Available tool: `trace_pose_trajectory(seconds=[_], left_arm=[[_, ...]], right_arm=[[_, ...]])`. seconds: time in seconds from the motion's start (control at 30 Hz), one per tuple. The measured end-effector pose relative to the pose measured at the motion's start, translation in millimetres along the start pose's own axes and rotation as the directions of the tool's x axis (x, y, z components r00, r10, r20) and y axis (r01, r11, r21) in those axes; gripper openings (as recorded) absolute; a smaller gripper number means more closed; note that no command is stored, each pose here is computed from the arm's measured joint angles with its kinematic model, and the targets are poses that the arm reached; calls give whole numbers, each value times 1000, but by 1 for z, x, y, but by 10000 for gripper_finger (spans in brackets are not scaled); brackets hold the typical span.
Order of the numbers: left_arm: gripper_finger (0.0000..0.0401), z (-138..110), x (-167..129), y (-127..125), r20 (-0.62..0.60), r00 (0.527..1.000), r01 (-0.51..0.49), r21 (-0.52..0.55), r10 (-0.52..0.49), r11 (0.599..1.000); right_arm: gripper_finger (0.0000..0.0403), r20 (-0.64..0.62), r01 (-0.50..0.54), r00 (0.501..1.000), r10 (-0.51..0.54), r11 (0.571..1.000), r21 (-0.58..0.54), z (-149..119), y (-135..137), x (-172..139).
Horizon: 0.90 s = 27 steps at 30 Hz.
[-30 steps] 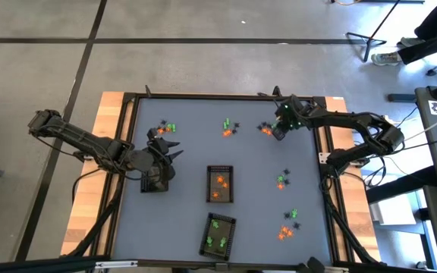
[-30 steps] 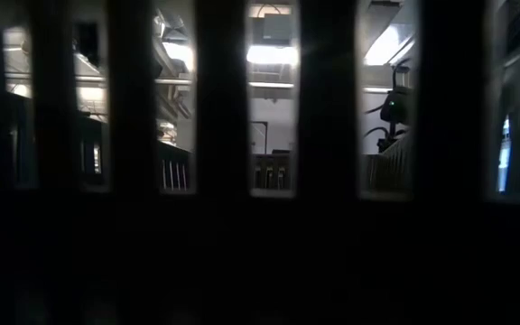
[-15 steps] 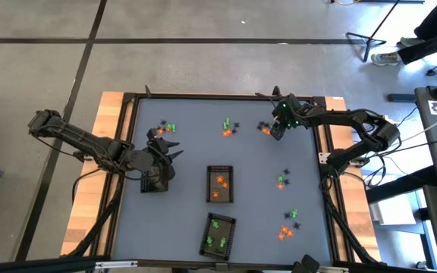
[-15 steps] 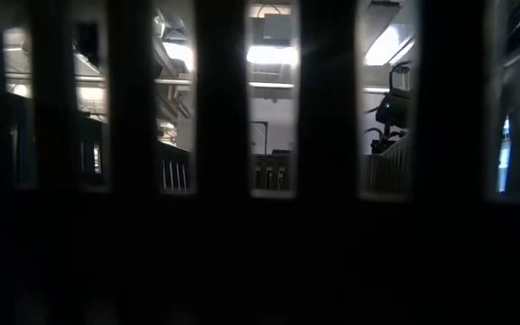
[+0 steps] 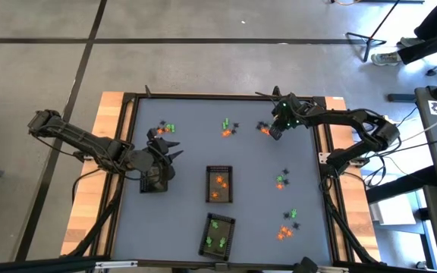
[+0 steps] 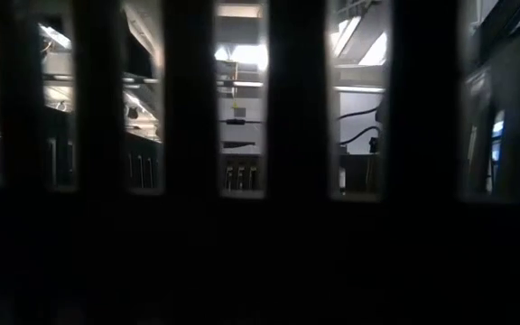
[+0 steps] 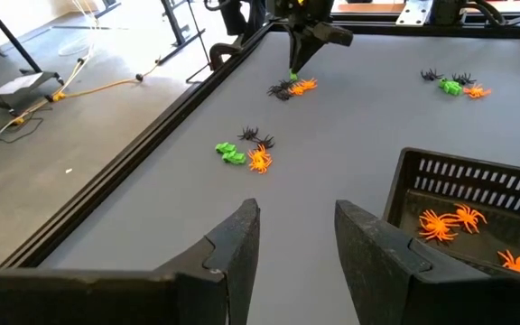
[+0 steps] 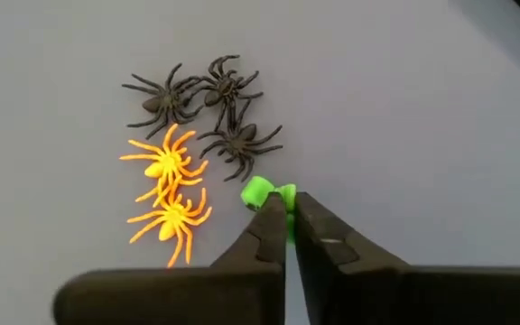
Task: Sort Halloween decoration
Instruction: Put the green toy skeleton into the bottom black basket
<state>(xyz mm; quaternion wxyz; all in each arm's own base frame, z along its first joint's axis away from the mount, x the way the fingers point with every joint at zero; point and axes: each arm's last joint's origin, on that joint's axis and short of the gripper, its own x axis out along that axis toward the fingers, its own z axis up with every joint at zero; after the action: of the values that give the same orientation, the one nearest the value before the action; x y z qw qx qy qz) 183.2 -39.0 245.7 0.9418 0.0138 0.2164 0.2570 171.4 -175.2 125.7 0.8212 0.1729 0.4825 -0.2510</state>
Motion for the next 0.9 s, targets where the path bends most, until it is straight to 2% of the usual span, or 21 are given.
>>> trace_pose_trajectory(seconds=[0.23,0.33,0.43,0.53,0.6,0.73,0.83,0.9], left_arm=[[137,0,0,0,0,1000,0,0,0,1000],[137,0,0,0,0,1000,0,0,0,1000],[137,0,0,0,0,1000,0,0,0,1000],[137,0,0,0,0,1000,0,0,0,1000],[137,0,0,0,0,1000,0,0,0,1000],[137,0,0,0,0,1000,0,0,0,1000],[137,0,0,0,0,1000,0,0,0,1000],[137,0,0,0,0,1000,0,0,0,1000]], right_arm=[[2,12,2,1000,-2,999,51,-2,3,-19],[2,54,3,999,-6,998,66,-1,5,-34],[1,88,-25,996,18,996,84,-1,8,-48],[1,166,-101,982,87,991,82,3,19,-62],[1,223,-191,959,174,980,57,7,32,-70],[1,332,-363,872,360,930,-54,19,69,-82],[1,376,-448,797,473,880,-156,27,103,-92],[0,390,-467,763,515,857,-218,31,127,-100]])
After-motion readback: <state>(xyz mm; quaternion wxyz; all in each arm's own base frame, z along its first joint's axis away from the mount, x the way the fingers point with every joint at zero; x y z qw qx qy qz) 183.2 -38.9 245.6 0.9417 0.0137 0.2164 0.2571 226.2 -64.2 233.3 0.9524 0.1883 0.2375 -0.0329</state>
